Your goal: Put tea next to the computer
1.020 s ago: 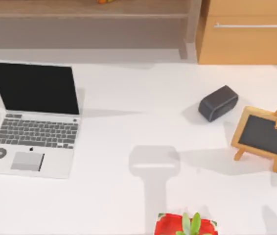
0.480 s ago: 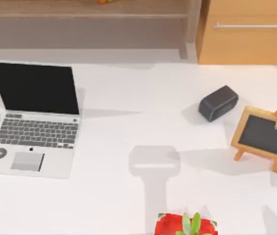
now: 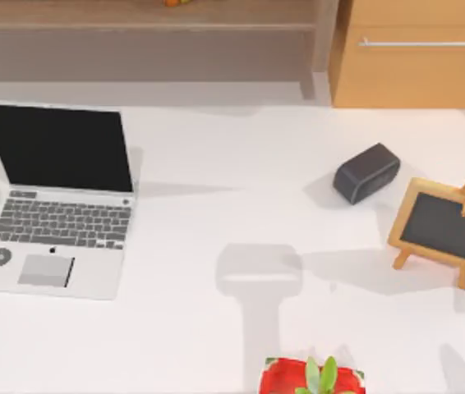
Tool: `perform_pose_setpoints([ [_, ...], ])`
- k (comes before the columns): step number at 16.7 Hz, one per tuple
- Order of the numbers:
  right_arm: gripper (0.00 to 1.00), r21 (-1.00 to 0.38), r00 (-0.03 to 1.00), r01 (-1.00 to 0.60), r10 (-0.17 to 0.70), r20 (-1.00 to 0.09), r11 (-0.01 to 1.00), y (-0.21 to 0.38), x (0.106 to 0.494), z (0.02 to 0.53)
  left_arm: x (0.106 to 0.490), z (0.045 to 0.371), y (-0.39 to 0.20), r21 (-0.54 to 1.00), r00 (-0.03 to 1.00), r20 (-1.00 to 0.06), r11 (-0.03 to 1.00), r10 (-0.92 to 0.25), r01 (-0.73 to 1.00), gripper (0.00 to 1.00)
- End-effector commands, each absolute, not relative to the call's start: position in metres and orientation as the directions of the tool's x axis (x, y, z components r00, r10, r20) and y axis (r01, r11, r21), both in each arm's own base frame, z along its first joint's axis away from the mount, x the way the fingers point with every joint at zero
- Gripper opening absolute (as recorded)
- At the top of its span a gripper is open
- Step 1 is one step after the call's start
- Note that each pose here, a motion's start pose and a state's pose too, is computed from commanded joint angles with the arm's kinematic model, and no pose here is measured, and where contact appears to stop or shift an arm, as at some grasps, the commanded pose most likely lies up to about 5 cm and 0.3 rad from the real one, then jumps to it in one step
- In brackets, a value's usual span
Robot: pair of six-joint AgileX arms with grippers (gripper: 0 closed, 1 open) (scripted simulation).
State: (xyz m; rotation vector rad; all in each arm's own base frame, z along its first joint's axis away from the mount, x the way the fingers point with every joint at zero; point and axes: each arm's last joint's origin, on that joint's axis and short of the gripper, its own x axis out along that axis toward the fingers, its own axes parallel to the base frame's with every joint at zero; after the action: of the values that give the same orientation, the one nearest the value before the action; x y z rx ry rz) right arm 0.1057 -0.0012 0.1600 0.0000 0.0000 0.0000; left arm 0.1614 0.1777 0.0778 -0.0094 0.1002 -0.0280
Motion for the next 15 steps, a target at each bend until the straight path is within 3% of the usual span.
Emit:
perform_pose_setpoints([
  [7, 1.00, 0.000, 1.000, 0.000, 0.000, 0.000, 1.000, -0.0012, 0.1057, 0.1600, 0.1785, 0.0737, 0.1735, -0.012, 0.995, -0.099, 1.000, -0.027, 0.026, 1.00],
  [15, 1.00, 0.000, 1.000, 0.000, 0.000, 0.000, 1.000, -0.0012, 0.1057, 0.1600, 0.1785, 0.0737, 0.1735, -0.012, 0.995, -0.099, 1.000, -0.027, 0.026, 0.40],
])
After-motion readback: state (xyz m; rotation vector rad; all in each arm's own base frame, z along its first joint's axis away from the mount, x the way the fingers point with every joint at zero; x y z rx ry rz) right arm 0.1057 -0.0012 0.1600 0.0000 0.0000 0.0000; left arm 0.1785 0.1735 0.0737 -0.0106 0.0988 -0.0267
